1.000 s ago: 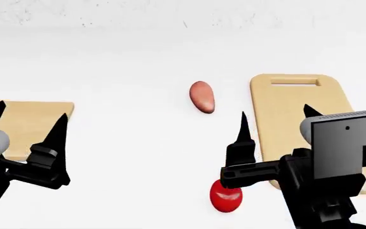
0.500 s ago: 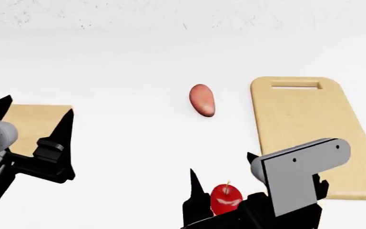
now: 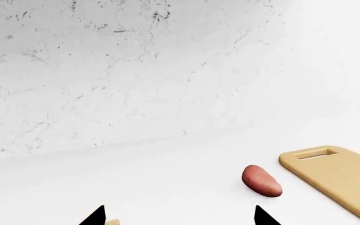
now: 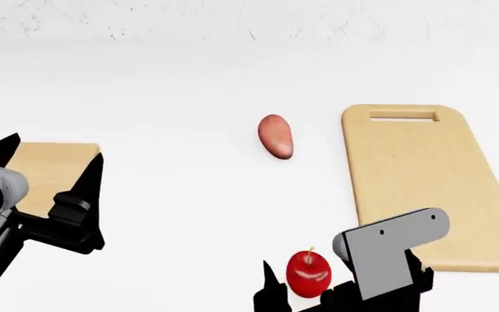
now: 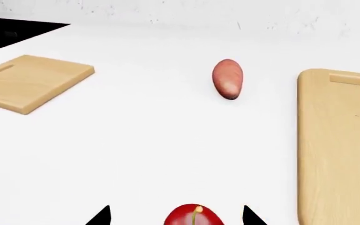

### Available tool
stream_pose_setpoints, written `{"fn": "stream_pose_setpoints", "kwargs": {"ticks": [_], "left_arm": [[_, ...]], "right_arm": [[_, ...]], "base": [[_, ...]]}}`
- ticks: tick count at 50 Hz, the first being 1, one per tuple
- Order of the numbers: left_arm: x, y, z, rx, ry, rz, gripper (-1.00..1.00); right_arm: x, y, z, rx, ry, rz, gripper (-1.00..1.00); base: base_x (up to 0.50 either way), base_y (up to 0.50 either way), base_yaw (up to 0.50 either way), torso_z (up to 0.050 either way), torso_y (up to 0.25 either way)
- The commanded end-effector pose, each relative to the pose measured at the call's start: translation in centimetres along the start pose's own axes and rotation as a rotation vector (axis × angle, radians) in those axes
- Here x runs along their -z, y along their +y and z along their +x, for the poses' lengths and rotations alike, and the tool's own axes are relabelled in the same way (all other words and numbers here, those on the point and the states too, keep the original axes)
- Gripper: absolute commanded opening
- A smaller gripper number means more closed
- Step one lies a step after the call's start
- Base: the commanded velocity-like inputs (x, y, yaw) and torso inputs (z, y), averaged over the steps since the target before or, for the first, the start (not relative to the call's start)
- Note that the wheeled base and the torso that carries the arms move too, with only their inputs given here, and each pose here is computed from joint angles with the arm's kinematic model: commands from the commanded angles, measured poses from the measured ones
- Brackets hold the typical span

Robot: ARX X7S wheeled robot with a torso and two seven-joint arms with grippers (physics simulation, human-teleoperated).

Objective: Place the cherry and the sweet potato on separate cutting boards.

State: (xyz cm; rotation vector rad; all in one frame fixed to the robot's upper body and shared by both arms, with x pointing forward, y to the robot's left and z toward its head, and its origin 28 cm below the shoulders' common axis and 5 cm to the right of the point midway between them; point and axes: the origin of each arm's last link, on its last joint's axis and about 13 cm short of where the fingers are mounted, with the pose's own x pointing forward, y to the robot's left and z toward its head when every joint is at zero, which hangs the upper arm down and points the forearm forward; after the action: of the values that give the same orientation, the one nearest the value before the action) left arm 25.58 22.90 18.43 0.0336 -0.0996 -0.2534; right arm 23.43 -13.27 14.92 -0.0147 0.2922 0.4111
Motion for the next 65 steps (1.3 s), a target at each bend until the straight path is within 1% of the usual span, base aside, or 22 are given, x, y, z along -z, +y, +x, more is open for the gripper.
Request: {"fn": "stream_pose_setpoints", "kwargs": {"ticks": [1, 9, 12, 17, 20, 21, 26, 30, 32, 34, 37, 39, 40, 42, 44, 49, 52, 54, 56, 57, 60, 65], "left_arm": [[0.0, 0.1, -0.1, -0.005, 0.002, 0.004, 1.0], [0.0, 0.3, -0.2, -0.012, 0.003, 0.006, 1.0], [0.0, 0.1, -0.2, -0.01, 0.003, 0.004, 1.0], [-0.5, 0.3, 0.0, -0.009, -0.003, 0.011, 1.0], [-0.1, -0.1, 0.2, -0.004, 0.002, 0.009, 1.0], [-0.2, 0.1, 0.1, -0.004, 0.002, 0.009, 1.0], [-0.4, 0.0, 0.1, -0.003, -0.001, 0.011, 1.0], [-0.6, 0.1, 0.0, -0.002, -0.002, 0.016, 1.0], [-0.6, -0.1, 0.2, -0.001, -0.005, 0.018, 1.0], [-0.5, 0.0, 0.0, 0.0, 0.001, 0.017, 1.0], [-0.5, 0.1, -0.1, 0.0, 0.004, 0.017, 1.0], [-0.5, 0.3, -0.1, -0.005, 0.002, 0.016, 1.0], [-0.4, 0.3, -0.1, -0.007, 0.004, 0.016, 1.0], [-0.2, 0.3, -0.1, -0.008, 0.007, 0.014, 1.0], [-0.2, 0.2, 0.1, -0.008, 0.009, 0.013, 1.0], [0.0, 0.1, 0.1, -0.013, 0.013, 0.016, 1.0], [0.0, 0.3, -0.1, -0.012, 0.019, 0.016, 1.0], [0.1, 0.4, -0.1, -0.017, 0.021, 0.017, 1.0], [0.2, 0.5, -0.1, -0.021, 0.023, 0.017, 1.0], [0.2, 0.5, -0.1, -0.022, 0.024, 0.018, 1.0], [0.4, 0.5, 0.0, -0.024, 0.028, 0.016, 1.0], [0.5, 0.5, 0.0, -0.026, 0.032, 0.014, 1.0]], "right_arm": [[1.3, -0.7, 1.3, 0.003, 0.044, 0.028, 1.0], [1.9, -1.0, 2.2, -0.007, 0.063, 0.041, 1.0], [2.1, -1.3, 2.6, 0.01, 0.063, 0.055, 1.0], [2.4, -1.2, 2.8, 0.008, 0.081, 0.051, 1.0], [2.3, -1.1, 2.7, -0.001, 0.076, 0.051, 1.0], [2.1, -1.0, 2.7, 0.003, 0.067, 0.045, -1.0], [1.0, -1.0, 2.4, 0.012, 0.025, 0.029, -1.0], [-1.0, -0.9, 1.9, 0.031, -0.048, -0.004, -1.0], [-2.1, -1.4, 2.0, 0.065, -0.084, -0.013, -1.0], [-2.8, -1.9, 2.4, 0.12, -0.122, 0.012, -1.0], [-3.9, -2.4, 3.0, 0.184, -0.151, 0.02, -1.0], [-4.5, -3.3, 3.5, 0.271, -0.173, 0.002, -1.0], [-4.6, -3.7, 3.6, 0.295, -0.179, 0.019, -1.0], [-4.4, -4.5, 3.9, 0.338, -0.167, 0.008, -1.0], [-4.0, -5.3, 4.4, 0.421, -0.149, -0.008, -1.0], [-4.2, -6.8, 5.3, 0.49, -0.157, 0.015, -1.0], [-3.9, -7.7, 6.0, 0.526, -0.147, 0.011, -1.0], [-3.6, -8.0, 6.0, 0.541, -0.143, 0.038, -1.0], [-3.0, -8.3, 6.1, 0.557, -0.123, 0.043, -1.0], [-2.7, -8.6, 6.1, 0.573, -0.109, 0.064, -1.0], [-2.1, -9.0, 6.2, 0.598, -0.092, 0.06, -1.0], [-1.0, -8.6, 6.5, 0.548, -0.05, 0.092, -1.0]], "base": [[0.0, 0.0, 0.0, 0.0, 0.0], [0.0, 0.0, 0.0, 0.0, 0.0], [0.0, 0.0, 0.0, 0.0, 0.0], [0.0, 0.0, 0.0, 0.0, 0.0], [0.0, 0.0, 0.0, 0.0, 0.0], [0.0, 0.0, 0.0, 0.0, 0.0], [0.0, 0.0, 0.0, 0.0, 0.0], [0.0, 0.0, 0.0, 0.0, 0.0], [0.0, 0.0, 0.0, 0.0, 0.0], [0.0, 0.0, 0.0, 0.0, 0.0], [0.0, 0.0, 0.0, 0.0, 0.0], [0.0, 0.0, 0.0, 0.0, 0.0], [0.0, 0.0, 0.0, 0.0, 0.0], [0.0, 0.0, 0.0, 0.0, 0.0], [0.0, 0.0, 0.0, 0.0, 0.0], [0.0, 0.0, 0.0, 0.0, 0.0], [0.0, 0.0, 0.0, 0.0, 0.0], [0.0, 0.0, 0.0, 0.0, 0.0], [0.0, 0.0, 0.0, 0.0, 0.0], [0.0, 0.0, 0.0, 0.0, 0.0], [0.0, 0.0, 0.0, 0.0, 0.0], [0.0, 0.0, 0.0, 0.0, 0.0]]}}
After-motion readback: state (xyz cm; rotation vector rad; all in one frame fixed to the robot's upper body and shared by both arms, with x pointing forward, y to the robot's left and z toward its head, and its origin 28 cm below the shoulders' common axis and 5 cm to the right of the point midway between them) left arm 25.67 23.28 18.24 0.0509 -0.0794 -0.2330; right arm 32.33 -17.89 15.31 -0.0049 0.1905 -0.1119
